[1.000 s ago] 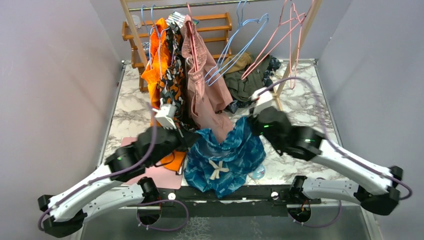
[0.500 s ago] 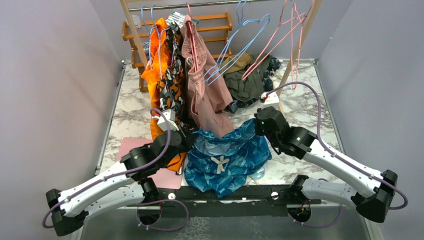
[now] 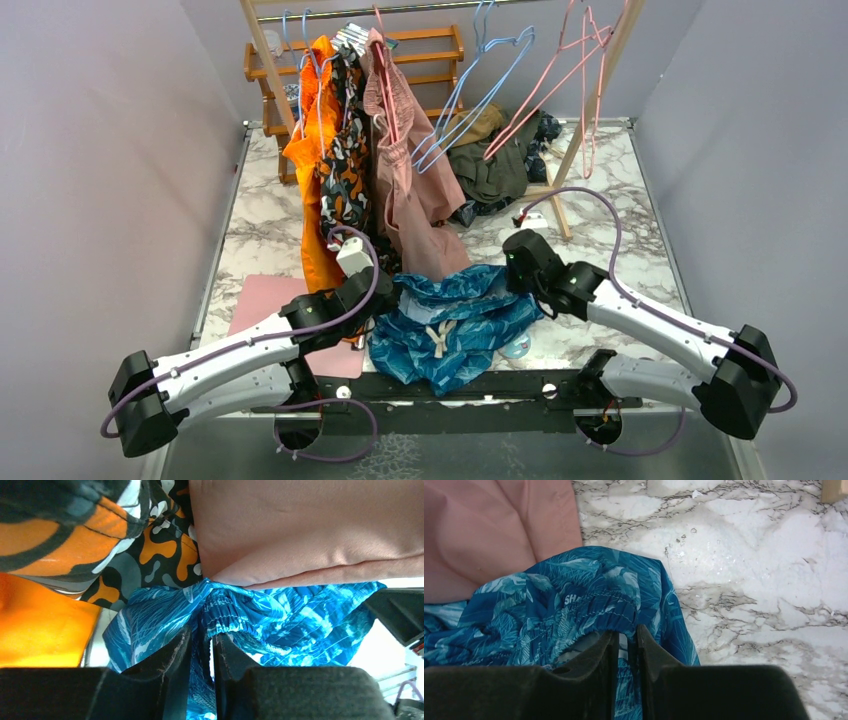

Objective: Place the shorts on the hanger
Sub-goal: Adjust the shorts at the center of the board.

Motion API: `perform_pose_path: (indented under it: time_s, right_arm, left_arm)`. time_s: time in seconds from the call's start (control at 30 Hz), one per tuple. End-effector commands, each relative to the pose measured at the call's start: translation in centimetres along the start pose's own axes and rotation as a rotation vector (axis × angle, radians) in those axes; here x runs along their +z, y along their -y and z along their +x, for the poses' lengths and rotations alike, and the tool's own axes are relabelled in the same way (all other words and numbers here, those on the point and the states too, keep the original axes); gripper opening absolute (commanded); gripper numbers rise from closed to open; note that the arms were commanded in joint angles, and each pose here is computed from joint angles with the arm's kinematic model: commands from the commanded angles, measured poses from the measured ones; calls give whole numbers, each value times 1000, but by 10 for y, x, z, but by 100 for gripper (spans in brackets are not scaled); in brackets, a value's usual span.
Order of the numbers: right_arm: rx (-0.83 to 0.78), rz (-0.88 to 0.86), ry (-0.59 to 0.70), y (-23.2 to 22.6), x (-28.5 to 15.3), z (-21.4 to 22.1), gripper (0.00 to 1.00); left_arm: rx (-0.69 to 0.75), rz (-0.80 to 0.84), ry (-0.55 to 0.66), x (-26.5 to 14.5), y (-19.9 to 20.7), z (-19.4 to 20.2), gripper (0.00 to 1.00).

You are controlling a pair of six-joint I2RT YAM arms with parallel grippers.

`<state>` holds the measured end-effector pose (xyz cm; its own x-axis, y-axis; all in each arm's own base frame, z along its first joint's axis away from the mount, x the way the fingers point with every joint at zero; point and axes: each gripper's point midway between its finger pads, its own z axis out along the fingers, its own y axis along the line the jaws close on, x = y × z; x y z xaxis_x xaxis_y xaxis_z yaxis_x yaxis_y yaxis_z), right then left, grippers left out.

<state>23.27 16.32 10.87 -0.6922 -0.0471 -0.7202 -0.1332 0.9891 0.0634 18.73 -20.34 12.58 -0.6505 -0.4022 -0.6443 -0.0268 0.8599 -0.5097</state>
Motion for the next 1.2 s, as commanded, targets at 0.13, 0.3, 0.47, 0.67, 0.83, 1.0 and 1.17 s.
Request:
perform_pose_path:
  time_s: [0.13, 0.3, 0.47, 0.67, 0.83, 1.0, 1.17]
  right_arm:
    - [16, -106, -20, -16, -10, 1, 34]
    - [15, -141, -38, -18, -20, 3, 42]
    - [-1, -171, -28, -16, -38, -4, 58]
    - [-28, -213, -3, -17, -63, -21, 67]
    - [-68, -368, 33, -38, -95, -41, 70]
    - [-190, -634, 194, -67, -154, -78, 69]
    - [-233, -787, 475, -84, -221, -144, 68]
  left_arm:
    - [11, 67, -8, -6, 15, -3, 34]
    - [21, 84, -35, -10, 13, 2, 47]
    - [32, 100, -37, -18, 14, -2, 64]
    - [62, 132, -16, -35, 19, -16, 99]
    - [95, 162, 38, -54, 19, -36, 99]
    - [187, 275, 98, -83, 34, -59, 99]
    - [492, 415, 172, -105, 55, -77, 99]
